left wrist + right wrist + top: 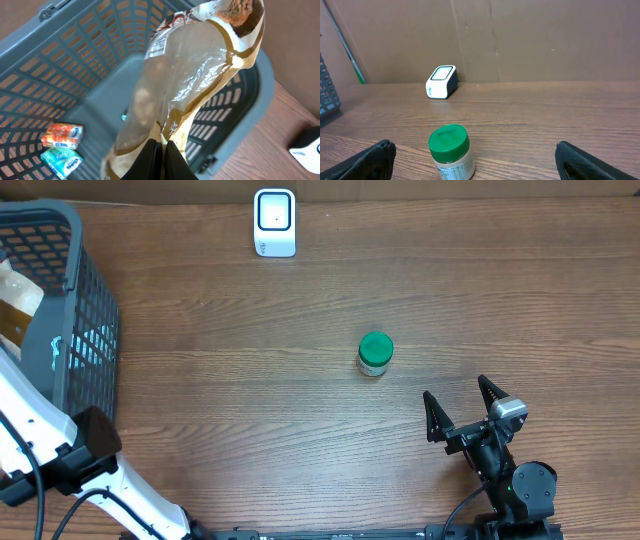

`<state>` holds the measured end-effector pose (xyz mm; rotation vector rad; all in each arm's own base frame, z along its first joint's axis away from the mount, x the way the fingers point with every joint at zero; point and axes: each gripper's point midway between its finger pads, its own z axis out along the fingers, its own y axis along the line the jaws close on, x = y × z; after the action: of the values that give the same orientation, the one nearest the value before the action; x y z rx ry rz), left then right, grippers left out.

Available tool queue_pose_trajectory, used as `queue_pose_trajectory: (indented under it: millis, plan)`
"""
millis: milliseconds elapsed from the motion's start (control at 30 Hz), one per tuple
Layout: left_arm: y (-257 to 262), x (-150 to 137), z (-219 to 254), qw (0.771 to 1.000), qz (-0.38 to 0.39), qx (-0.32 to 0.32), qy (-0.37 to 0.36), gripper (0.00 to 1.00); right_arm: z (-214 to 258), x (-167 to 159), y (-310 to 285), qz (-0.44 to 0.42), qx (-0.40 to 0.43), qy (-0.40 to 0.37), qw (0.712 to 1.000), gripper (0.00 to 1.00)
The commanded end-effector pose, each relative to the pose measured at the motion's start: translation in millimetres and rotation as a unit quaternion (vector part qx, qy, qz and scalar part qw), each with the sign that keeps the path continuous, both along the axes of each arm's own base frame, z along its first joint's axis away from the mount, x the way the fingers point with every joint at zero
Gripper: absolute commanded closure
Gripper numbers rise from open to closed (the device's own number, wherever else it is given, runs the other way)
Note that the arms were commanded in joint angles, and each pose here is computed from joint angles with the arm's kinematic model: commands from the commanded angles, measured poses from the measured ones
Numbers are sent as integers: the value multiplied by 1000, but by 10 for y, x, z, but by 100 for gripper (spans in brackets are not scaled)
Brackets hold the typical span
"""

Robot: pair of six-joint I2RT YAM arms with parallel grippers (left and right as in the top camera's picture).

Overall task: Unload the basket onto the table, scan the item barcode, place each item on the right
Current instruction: 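Reach the left gripper into the basket and grasp the clear snack bag, then carry the snack bag with the left gripper and drop it beside the jar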

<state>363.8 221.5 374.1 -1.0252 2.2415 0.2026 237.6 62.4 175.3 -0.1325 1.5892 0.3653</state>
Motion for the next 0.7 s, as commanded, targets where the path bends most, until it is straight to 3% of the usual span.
queue_pose_trajectory:
  millis: [0, 167, 400, 667]
  plan:
    - [-305, -114, 393, 998, -23, 17, -52, 96, -11, 0, -7, -1, 0, -4, 1000, 0]
    - [-762, -79, 588, 994, -78, 25, -76, 96, -11, 0, -7, -1, 0, -4, 1000, 0]
    - [-1775, 101, 656, 973, -213, 18, -86, 96, -11, 0, -7, -1, 0, -4, 1000, 0]
    - [-2888, 169, -52, 943, -331, -27, 33, 96, -11, 0, -7, -1, 0, -4, 1000, 0]
